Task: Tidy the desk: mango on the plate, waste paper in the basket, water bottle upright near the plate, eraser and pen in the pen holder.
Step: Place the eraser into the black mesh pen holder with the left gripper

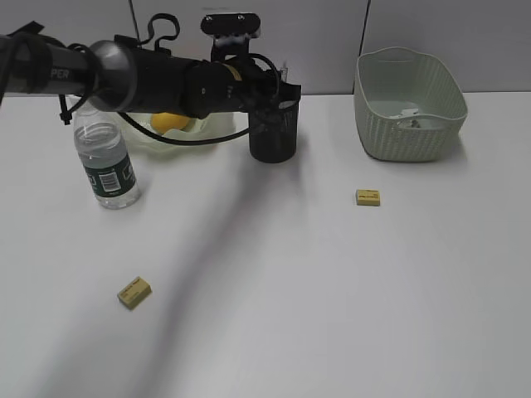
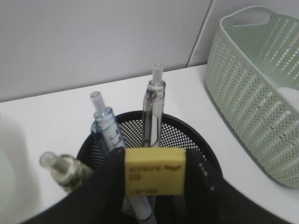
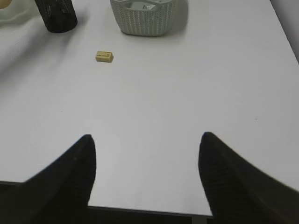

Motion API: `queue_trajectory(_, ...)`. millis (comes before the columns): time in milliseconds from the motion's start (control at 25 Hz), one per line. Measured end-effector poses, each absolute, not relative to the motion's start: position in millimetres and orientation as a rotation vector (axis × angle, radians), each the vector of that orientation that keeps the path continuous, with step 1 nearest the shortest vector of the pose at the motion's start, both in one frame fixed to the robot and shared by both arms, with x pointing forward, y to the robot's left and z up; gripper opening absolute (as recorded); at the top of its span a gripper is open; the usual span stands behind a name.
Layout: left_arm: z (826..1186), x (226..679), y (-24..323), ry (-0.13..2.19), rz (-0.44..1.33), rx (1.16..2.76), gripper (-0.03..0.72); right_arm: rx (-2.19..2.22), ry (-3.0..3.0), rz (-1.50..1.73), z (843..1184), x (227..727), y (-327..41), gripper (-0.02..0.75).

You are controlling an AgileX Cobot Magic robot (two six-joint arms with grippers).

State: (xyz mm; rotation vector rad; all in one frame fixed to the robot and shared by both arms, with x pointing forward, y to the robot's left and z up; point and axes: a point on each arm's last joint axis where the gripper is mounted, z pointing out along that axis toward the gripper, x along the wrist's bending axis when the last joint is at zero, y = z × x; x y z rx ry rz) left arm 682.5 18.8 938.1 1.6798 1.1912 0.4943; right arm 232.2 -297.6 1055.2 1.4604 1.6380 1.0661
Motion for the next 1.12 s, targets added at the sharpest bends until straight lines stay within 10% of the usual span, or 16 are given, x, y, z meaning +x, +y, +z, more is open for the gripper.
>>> queue_trajectory(720, 938.2, 686.4, 15.8, 1.17, 0.506, 1.705, 0.299, 1.46, 1.638, 1.066, 1055.2, 232.2, -297.6, 0.545)
queue_trajectory(1120, 940.0, 687.3, 15.4, 1.154, 0.518, 1.691, 0.433, 1.46, 1.638, 1.066, 1055.2, 232.2, -297.6, 0.545)
